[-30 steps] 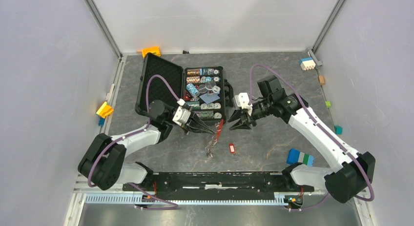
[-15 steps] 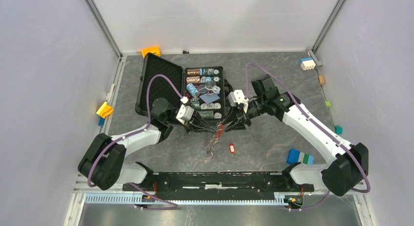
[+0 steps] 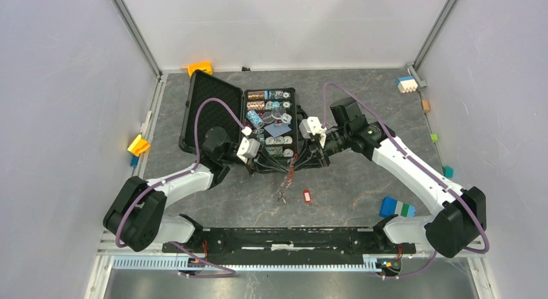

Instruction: Put the keys on the keyring

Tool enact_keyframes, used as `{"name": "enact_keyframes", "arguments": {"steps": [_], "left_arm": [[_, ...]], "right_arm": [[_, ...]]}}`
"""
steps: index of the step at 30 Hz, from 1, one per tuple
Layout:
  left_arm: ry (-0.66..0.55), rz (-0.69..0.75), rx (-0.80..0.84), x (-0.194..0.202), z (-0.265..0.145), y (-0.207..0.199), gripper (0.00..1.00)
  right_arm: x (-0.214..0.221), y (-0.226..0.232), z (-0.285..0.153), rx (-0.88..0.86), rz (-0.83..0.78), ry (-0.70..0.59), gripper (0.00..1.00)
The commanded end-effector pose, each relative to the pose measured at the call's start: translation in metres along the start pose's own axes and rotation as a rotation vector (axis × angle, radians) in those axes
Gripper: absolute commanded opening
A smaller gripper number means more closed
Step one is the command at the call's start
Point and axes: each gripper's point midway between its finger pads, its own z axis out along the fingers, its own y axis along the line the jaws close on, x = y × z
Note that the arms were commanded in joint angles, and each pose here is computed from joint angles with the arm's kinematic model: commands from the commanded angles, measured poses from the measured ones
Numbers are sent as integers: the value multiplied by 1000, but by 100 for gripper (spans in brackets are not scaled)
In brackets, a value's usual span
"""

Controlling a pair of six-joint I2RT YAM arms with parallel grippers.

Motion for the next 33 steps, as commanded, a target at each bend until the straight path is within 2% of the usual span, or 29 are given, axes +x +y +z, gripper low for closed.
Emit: {"name": "enact_keyframes", "arguments": {"steps": [1, 4, 9, 10, 14, 17, 20, 27, 33], "left_arm": [[-8, 108, -14, -14, 3, 10, 2], [-4, 108, -16, -13, 2, 10, 2], [14, 107, -17, -9, 2, 11, 2], [22, 100, -16, -7, 2, 11, 5], [81, 78, -37, -3, 0, 20, 37], [178, 54, -80, 6, -5, 30, 48], [263, 37, -107, 11, -12, 35, 48], [283, 48, -153, 5, -9, 44, 36], [270, 53, -132, 3, 0, 41, 35]], "right_arm": [[-3, -5, 3, 6, 7, -7, 13], [-1, -10, 1, 39, 3, 11, 0], [-4, -21, -5, 120, -18, 48, 0], [-5, -25, -7, 143, -24, 55, 0], [-10, -32, -12, 206, -47, 83, 0], [-9, -33, -12, 228, -51, 105, 0], [-7, -33, -11, 235, -53, 116, 0], [-10, -34, -11, 236, -58, 107, 0], [-9, -36, -11, 249, -48, 105, 0]]}}
